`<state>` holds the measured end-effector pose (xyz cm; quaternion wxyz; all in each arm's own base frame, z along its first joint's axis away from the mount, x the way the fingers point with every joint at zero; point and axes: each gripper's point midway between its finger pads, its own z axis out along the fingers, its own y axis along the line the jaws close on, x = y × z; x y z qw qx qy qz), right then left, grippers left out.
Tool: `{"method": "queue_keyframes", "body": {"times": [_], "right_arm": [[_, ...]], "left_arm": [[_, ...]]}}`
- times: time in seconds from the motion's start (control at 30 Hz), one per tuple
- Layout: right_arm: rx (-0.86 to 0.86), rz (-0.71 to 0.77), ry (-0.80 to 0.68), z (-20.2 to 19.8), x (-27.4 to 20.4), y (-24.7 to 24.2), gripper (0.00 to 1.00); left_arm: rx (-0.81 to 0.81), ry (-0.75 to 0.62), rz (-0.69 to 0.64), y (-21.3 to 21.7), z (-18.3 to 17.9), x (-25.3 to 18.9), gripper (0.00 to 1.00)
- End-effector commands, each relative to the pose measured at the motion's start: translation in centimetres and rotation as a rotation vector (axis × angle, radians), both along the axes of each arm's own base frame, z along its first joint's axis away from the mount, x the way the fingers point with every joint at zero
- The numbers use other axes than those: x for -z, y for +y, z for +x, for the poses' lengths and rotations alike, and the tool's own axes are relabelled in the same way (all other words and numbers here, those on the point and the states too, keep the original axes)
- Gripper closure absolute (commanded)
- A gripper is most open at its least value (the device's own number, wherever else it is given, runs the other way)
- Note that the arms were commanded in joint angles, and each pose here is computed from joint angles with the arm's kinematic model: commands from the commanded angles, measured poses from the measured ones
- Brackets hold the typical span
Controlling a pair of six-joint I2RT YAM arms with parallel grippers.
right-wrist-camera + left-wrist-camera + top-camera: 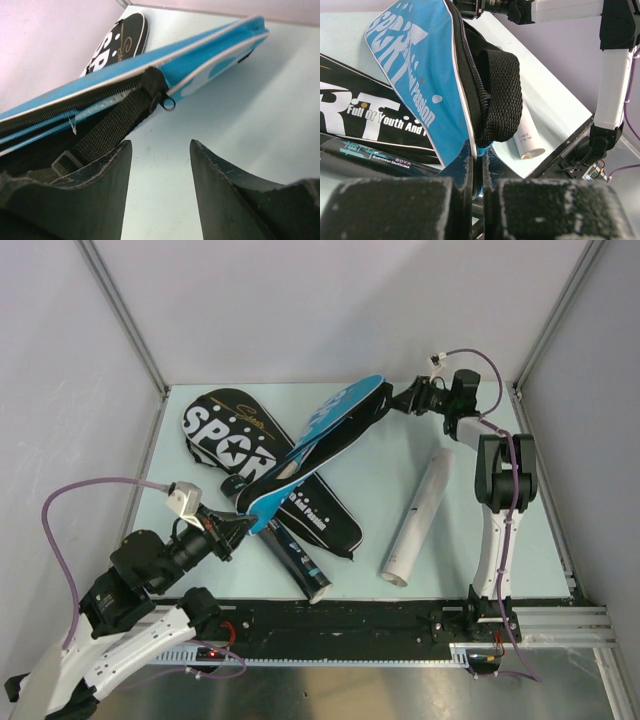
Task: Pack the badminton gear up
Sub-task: Adjust the racket bag at the center of the board.
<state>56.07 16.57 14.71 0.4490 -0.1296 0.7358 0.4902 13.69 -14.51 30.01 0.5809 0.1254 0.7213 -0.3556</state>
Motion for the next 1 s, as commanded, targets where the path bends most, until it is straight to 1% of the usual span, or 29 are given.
{"method": "queue_keyframes", "body": {"times": [0.0, 0.2, 0.47, 0.6, 0.8, 0.97], "right_arm": [[-0.019, -0.012, -0.150, 1.5, -2.6, 1.0, 0.44], [-0.060, -0.030, -0.207, 2.0, -3.3, 1.7, 0.41], [-0.128, -0.022, -0.261, 1.7, -3.9, 1.4, 0.41], [-0.142, -0.027, -0.281, 1.6, -4.0, 0.7, 0.42], [-0.206, 0.014, -0.304, 1.0, -3.9, 1.5, 0.43], [-0.212, 0.031, -0.291, 1.1, -3.3, 1.7, 0.48]], "left_arm": [[0.033, -0.093, -0.130, -0.1, -0.8, -5.0, 1.00], [0.051, -0.093, -0.116, -0.3, -1.0, -5.1, 1.00], [0.098, -0.111, -0.074, -0.5, -1.7, -4.8, 1.00], [0.126, -0.120, -0.052, -0.7, -2.0, -4.5, 1.00], [0.190, -0.123, -0.030, -1.5, -2.7, -4.3, 1.00], [0.184, -0.120, -0.024, -1.5, -2.5, -4.2, 1.00]]}}
